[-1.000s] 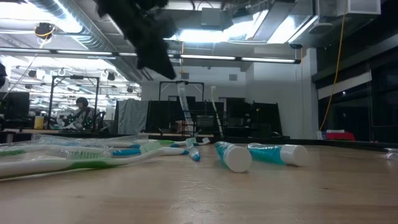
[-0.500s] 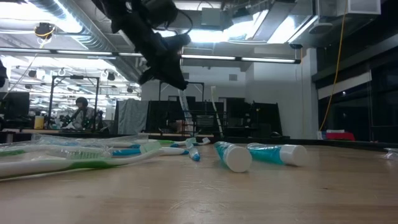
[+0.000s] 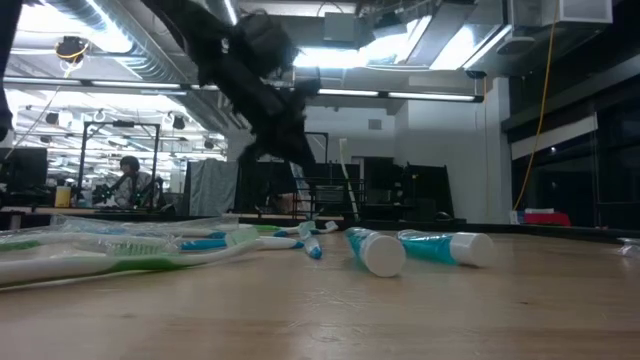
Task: Pick & Place toothbrushing station
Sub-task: Put the blue toothbrush into the wire organizer
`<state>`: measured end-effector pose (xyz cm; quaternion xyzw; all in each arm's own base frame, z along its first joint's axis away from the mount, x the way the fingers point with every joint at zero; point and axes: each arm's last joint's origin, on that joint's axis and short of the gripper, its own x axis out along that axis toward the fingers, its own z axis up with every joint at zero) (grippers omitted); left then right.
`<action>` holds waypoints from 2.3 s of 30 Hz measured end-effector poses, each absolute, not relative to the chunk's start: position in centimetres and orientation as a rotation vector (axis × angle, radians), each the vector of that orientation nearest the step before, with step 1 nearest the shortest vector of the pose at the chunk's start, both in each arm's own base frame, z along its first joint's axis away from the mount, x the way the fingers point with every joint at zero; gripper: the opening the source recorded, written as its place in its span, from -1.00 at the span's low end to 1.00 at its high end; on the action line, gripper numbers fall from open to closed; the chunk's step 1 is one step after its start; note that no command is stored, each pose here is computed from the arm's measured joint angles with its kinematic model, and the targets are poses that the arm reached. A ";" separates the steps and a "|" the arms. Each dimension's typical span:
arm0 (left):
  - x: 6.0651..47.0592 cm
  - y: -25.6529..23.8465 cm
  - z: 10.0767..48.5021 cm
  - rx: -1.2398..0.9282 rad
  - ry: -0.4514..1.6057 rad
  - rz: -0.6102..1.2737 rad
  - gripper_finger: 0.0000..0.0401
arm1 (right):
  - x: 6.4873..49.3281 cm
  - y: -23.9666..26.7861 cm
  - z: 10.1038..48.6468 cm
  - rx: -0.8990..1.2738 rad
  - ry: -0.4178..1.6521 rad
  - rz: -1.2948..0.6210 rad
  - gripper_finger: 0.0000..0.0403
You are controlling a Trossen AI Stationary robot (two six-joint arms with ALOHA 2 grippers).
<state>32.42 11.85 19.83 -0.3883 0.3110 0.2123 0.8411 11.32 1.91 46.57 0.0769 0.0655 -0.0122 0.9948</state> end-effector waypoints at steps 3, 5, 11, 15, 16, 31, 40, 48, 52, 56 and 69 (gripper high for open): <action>33.4 12.9 19.0 -0.867 0.634 0.467 -0.89 | 11.3 1.9 46.6 0.163 0.128 -0.025 -0.65; 34.2 13.7 18.9 -0.867 0.625 0.475 -0.87 | 11.3 2.0 46.6 0.170 0.125 -0.024 -0.65; 37.3 16.4 19.5 -0.836 0.617 0.532 -0.85 | 11.3 2.3 47.1 0.198 0.080 -0.003 -0.65; 38.5 17.6 18.9 -0.747 0.714 0.608 -0.84 | 11.2 2.5 47.2 0.214 0.070 -0.017 -0.65; 38.8 17.7 18.9 -0.731 0.723 0.614 -0.81 | 11.2 2.6 47.2 0.222 0.069 -0.014 -0.65; 38.0 18.5 18.7 -0.843 0.719 0.865 -0.12 | 10.7 3.4 47.3 0.259 0.057 0.026 -0.65; 38.6 17.3 17.0 -0.852 0.786 0.858 -0.14 | 10.6 4.0 47.7 0.271 0.030 0.073 -0.65; 39.0 13.6 15.5 -0.747 0.979 0.856 -0.13 | 10.4 4.5 47.7 0.276 0.028 0.080 -0.65; 39.0 12.6 15.4 -0.695 1.018 0.861 -0.13 | 10.5 4.8 47.7 0.273 0.033 0.076 -0.65; 38.8 12.0 14.8 -0.684 1.032 0.856 -0.16 | 10.5 5.0 47.7 0.275 0.032 0.090 -0.65; 39.3 12.3 14.0 -0.683 0.886 0.838 -0.30 | 10.5 5.6 47.9 0.291 0.010 0.102 -0.65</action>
